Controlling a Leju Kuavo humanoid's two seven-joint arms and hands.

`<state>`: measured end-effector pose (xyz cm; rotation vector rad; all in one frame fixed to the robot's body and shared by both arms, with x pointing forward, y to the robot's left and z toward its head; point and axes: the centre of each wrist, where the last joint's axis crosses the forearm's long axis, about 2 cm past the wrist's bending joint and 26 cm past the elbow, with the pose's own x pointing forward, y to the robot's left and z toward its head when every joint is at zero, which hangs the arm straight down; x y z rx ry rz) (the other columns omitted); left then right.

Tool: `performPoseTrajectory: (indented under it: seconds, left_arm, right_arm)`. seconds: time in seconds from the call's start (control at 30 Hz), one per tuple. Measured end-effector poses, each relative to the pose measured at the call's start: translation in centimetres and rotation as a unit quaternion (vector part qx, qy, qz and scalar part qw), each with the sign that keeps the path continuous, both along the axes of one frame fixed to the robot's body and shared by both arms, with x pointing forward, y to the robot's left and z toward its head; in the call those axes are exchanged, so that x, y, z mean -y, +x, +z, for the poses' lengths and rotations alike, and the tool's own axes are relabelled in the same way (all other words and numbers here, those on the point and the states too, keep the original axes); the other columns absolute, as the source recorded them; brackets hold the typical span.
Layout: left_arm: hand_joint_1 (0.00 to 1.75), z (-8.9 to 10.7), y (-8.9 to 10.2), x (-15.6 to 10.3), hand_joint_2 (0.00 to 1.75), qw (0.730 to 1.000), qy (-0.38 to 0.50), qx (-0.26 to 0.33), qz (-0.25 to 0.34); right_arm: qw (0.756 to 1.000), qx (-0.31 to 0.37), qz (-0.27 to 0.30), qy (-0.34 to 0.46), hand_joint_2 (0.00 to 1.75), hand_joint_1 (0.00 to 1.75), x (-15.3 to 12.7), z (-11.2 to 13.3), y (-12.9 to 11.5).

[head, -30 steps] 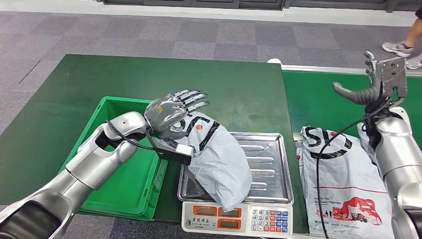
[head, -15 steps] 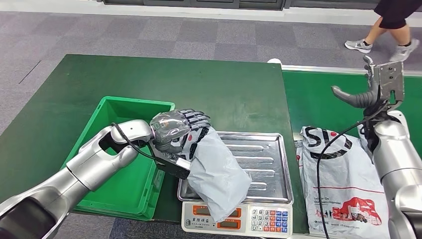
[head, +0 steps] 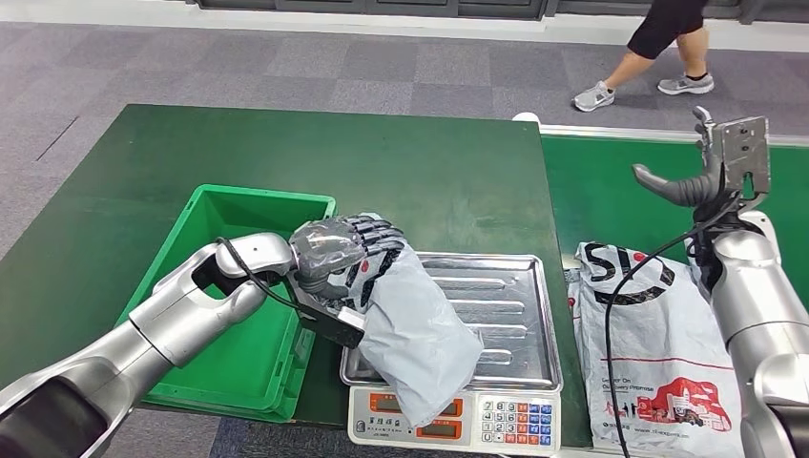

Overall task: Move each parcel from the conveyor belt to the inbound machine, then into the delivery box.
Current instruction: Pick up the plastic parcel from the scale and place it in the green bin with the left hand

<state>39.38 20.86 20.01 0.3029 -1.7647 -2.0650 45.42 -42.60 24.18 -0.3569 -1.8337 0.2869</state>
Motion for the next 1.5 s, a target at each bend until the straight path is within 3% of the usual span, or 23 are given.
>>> performPoseTrajectory:
  seconds: [0.4, 0.53, 1.5]
  left_arm:
    - [0.05, -0.8, -0.2, -1.5, 1.75, 0.999, 0.029, -0.026, -0.004]
    - [1.75, -1.2, -0.3, -1.6, 1.75, 0.999, 0.041, -0.025, -0.006]
    - [1.75, -1.6, -0.7, -1.4, 1.75, 0.999, 0.044, 0.006, -0.016]
  right_arm:
    - [1.000, 0.000, 0.008, 0.000, 1.75, 0.00, -0.1, -0.2, 0.0]
    - [1.000, -0.001, 0.009, 0.000, 1.75, 0.00, -0.1, -0.2, 0.0]
    - [1.000, 0.003, 0.007, 0.009, 1.75, 0.00, 0.1, -0.2, -0.2]
